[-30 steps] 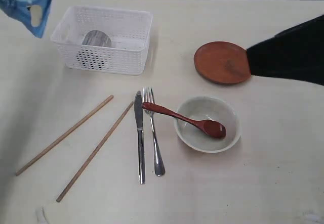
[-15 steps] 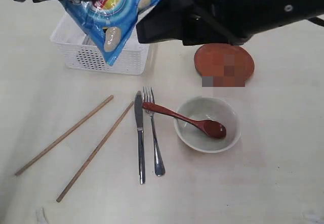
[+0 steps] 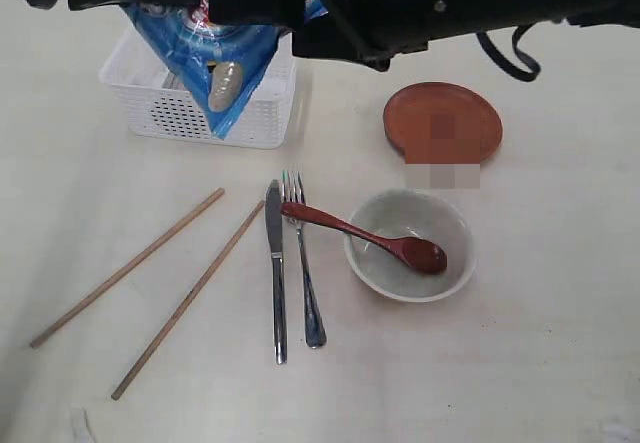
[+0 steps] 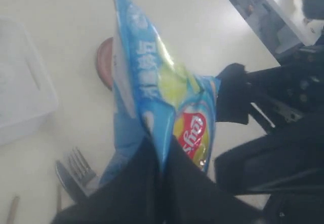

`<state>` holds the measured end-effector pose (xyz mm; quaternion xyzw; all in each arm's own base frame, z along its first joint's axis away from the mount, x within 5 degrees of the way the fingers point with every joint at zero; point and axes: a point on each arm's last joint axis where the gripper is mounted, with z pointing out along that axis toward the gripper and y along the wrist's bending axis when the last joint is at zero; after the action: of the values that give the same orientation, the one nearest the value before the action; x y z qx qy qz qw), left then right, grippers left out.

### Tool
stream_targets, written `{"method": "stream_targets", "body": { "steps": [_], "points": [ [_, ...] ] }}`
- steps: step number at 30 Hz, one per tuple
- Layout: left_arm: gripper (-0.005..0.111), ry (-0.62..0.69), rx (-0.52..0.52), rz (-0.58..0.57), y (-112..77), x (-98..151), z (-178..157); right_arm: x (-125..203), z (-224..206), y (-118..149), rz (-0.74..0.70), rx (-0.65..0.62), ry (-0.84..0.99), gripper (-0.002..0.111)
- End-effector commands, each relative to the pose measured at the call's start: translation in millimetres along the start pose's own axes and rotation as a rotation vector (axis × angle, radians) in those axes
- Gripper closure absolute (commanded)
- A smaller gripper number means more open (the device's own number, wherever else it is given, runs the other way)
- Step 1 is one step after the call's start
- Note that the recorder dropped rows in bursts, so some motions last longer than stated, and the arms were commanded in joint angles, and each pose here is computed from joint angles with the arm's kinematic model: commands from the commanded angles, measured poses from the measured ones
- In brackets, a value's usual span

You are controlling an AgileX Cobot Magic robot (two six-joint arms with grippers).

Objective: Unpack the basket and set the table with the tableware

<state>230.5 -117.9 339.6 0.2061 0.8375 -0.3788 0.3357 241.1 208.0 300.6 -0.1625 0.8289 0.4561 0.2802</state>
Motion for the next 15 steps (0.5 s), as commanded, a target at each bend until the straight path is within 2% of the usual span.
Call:
{"method": "stream_targets", "body": {
  "steps": [1,4,6,9,15],
  "points": [
    [0.107,-0.011,0.063,-0.029,-7.9,-0.8,-1.4,-1.6,14.9,-10.4,0.03,-0.033,-0.024,0.028],
    [0.107,-0.01,0.078,-0.034,-9.3,-0.9,-1.5,-3.3,17.1,-6.3,0.015,-0.102,-0.046,0.03],
    [0.107,-0.007,0.074,-0.029,-8.9,-0.5,-1.5,-3.9,17.1,-4.5,0.012,-0.117,-0.054,0.038],
    [0.107,-0.007,0.071,-0.027,-8.6,-0.5,-1.4,-4.1,16.6,-4.3,-0.001,-0.115,-0.057,0.056],
    [0.103,-0.002,0.075,-0.027,-9.0,-0.1,-1.5,-3.3,16.7,-4.8,-0.057,-0.108,-0.051,0.106]
  ]
}}
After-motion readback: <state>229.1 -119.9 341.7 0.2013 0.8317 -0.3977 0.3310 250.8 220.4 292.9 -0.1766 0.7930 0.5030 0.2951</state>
